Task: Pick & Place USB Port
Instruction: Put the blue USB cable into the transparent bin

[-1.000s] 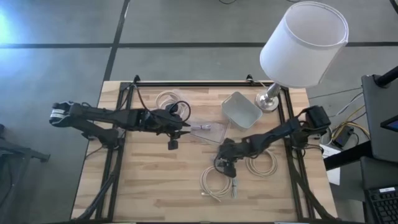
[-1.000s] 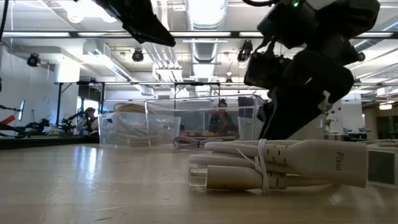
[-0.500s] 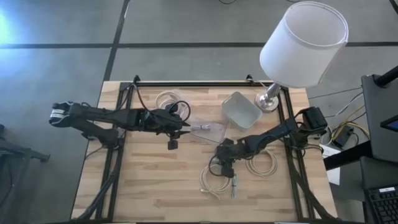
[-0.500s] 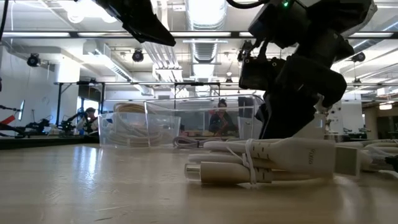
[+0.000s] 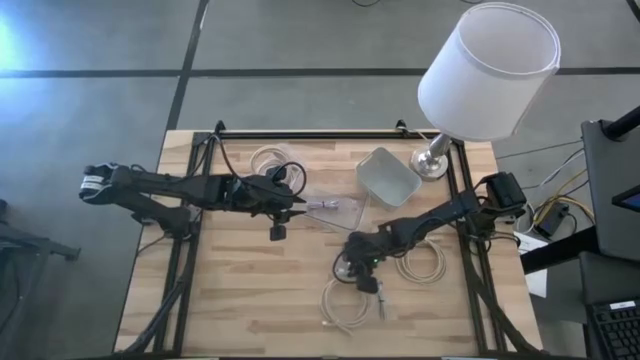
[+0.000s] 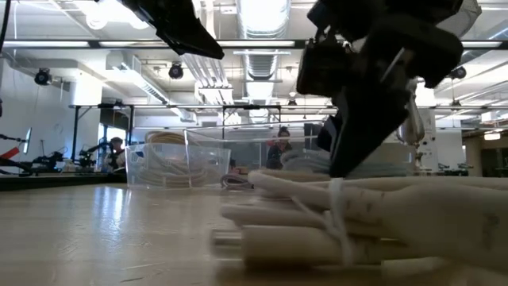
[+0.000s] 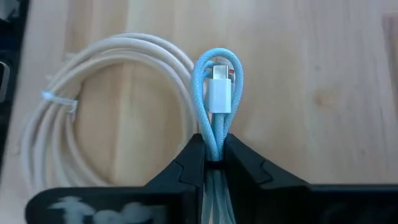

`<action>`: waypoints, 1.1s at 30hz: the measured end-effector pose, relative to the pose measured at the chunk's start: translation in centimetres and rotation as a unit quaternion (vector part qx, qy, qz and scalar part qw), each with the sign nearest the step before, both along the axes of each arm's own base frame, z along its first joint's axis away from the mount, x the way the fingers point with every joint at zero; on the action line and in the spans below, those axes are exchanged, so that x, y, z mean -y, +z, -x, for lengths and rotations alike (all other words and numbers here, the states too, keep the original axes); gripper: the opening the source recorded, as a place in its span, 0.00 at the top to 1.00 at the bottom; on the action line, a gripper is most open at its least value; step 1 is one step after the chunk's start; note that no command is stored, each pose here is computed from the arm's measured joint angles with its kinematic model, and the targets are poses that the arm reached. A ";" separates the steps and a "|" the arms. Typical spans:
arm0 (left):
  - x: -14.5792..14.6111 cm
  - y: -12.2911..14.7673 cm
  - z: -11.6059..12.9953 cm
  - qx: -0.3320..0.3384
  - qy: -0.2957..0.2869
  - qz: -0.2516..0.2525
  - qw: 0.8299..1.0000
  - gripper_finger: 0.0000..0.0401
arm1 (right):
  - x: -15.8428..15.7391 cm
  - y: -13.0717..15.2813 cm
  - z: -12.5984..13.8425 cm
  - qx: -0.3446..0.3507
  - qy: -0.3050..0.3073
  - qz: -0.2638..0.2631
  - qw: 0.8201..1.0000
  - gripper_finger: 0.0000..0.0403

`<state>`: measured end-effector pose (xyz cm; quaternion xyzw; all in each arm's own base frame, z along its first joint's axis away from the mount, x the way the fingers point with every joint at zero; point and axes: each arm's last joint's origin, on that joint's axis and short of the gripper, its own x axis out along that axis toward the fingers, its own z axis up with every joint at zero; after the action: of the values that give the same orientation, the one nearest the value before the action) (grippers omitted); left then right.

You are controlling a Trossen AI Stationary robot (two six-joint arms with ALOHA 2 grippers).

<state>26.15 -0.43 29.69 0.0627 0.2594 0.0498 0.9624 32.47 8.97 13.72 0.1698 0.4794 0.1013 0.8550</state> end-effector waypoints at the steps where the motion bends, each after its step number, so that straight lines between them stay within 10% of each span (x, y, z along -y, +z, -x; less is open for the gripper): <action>1: 0.0 0.0 0.0 0.000 0.000 0.000 1.000 0.69 | -0.1 0.2 -0.2 0.004 0.001 -0.001 1.000 0.89; 21: 0.0 -0.2 0.1 -0.005 0.011 0.030 0.999 0.69 | -0.9 4.2 -2.1 0.017 0.063 0.032 0.997 0.89; 33: 1.8 -0.9 0.3 -0.026 -0.087 0.076 0.993 0.70 | -1.1 7.2 -3.7 0.082 0.100 0.078 0.988 0.89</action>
<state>25.83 -2.19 28.78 0.0130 0.2808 -0.0559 0.9581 36.16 10.10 20.89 0.0448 0.4289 0.1625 0.8875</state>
